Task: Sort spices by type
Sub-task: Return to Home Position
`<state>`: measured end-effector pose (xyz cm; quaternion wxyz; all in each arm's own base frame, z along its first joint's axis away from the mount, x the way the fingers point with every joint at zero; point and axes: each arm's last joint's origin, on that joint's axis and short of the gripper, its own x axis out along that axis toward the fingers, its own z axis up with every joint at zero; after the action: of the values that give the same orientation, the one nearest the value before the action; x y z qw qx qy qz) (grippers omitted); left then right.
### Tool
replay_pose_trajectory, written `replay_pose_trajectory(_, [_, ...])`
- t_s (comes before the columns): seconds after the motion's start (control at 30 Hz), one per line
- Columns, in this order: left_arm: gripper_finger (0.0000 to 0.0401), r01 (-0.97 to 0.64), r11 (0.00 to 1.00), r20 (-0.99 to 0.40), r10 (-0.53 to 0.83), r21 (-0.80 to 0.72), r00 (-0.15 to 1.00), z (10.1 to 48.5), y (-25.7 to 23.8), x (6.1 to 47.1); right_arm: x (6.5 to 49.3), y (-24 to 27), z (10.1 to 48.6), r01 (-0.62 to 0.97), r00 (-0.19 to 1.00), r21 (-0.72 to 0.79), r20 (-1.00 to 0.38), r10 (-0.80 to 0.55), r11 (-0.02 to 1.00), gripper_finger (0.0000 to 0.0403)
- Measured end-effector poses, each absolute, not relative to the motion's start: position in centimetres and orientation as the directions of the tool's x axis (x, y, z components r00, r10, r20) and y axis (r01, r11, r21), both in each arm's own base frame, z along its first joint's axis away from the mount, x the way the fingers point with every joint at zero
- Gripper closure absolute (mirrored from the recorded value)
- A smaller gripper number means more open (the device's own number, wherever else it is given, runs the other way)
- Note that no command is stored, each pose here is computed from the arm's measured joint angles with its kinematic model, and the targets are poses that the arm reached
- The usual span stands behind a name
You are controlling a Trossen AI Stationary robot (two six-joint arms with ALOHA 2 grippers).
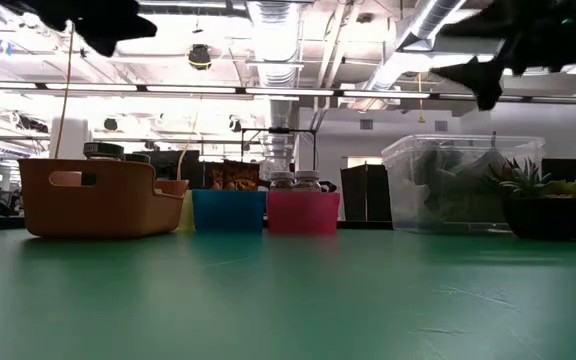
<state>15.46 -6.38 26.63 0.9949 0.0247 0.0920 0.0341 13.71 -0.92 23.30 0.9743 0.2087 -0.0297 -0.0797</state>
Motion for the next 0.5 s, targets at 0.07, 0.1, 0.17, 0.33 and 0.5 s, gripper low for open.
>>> replay_pose_trajectory(0.07, [0.0225,-0.065,0.997,-0.176,0.073,0.051,0.982,26.5,-6.5,14.7,13.2,-0.7,23.8,0.075,0.992,0.403,0.065,-0.111,0.912,0.0111])
replay_pose_trajectory(0.1, [0.0225,-0.061,0.997,-0.179,0.068,0.042,0.981,26.3,-6.5,14.4,12.8,-0.7,23.9,0.057,0.993,0.401,0.076,-0.096,0.914,0.0111])
replay_pose_trajectory(0.17, [0.0225,-0.052,0.999,-0.185,0.054,0.015,0.981,25.9,-6.6,14.0,12.1,-0.6,24.0,0.031,0.994,0.394,0.082,-0.069,0.918,0.0111])
replay_pose_trajectory(0.33, [0.0225,-0.033,0.999,-0.233,0.026,-0.028,0.972,24.2,-6.9,13.5,10.4,-0.4,23.7,-0.005,0.988,0.375,0.148,-0.054,0.927,0.0111])
replay_pose_trajectory(0.5, [0.0225,-0.028,0.991,-0.266,-0.008,-0.134,0.964,23.1,-7.2,13.3,9.3,-0.3,22.3,-0.022,0.983,0.371,0.177,-0.048,0.929,0.0111])
